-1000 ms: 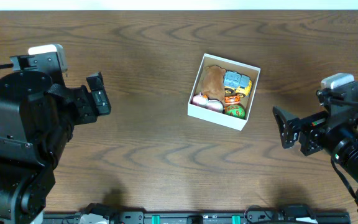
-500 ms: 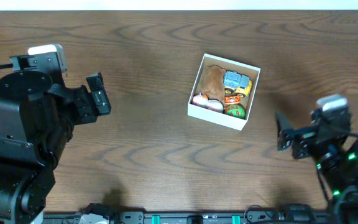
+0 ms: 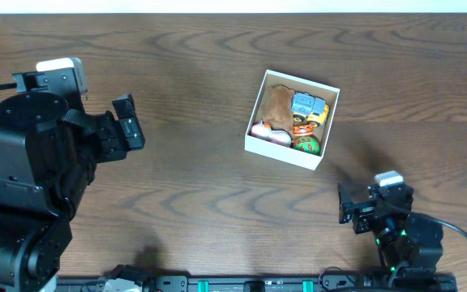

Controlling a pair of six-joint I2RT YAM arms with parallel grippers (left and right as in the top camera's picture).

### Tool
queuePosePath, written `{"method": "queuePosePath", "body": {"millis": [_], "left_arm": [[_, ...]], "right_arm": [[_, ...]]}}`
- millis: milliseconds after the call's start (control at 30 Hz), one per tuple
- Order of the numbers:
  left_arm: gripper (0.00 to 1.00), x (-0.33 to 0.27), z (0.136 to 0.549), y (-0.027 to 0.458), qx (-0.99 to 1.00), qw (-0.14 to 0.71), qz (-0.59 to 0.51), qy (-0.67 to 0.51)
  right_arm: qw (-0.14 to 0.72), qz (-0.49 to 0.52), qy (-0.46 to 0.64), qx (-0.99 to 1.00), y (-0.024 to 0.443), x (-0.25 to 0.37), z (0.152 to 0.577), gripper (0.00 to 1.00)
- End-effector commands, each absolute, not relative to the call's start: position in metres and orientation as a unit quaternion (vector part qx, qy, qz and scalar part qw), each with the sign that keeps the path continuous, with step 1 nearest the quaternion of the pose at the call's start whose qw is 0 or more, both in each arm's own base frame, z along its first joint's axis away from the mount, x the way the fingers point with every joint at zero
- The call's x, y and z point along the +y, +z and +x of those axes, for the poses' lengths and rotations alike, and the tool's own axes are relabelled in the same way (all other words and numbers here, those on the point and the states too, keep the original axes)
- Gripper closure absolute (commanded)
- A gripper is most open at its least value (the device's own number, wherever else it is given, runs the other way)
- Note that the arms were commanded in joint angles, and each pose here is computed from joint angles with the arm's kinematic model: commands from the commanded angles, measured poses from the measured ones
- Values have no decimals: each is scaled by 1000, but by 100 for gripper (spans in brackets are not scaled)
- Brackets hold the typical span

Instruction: Pack container

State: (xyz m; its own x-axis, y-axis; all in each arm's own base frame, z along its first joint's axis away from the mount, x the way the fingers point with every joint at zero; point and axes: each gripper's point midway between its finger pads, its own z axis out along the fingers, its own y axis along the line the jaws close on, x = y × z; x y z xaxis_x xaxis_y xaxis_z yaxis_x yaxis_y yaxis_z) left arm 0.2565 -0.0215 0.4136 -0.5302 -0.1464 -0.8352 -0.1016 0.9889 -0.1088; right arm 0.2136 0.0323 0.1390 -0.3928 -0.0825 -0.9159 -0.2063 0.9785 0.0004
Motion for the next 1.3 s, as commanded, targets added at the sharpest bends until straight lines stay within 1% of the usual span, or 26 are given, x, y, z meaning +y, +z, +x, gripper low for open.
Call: {"method": "queuePosePath", "body": {"millis": [0, 167, 1267], "left_arm": [[2, -18, 256, 418, 871, 485, -77, -19], [2, -18, 256, 418, 871, 485, -77, -19], [2, -18, 256, 418, 871, 485, -77, -19]], "right_arm": [[555, -86, 50, 826, 132, 30, 214, 1], [553, -84, 50, 827, 114, 29, 215, 1], [560, -82, 48, 823, 117, 29, 217, 1]]}}
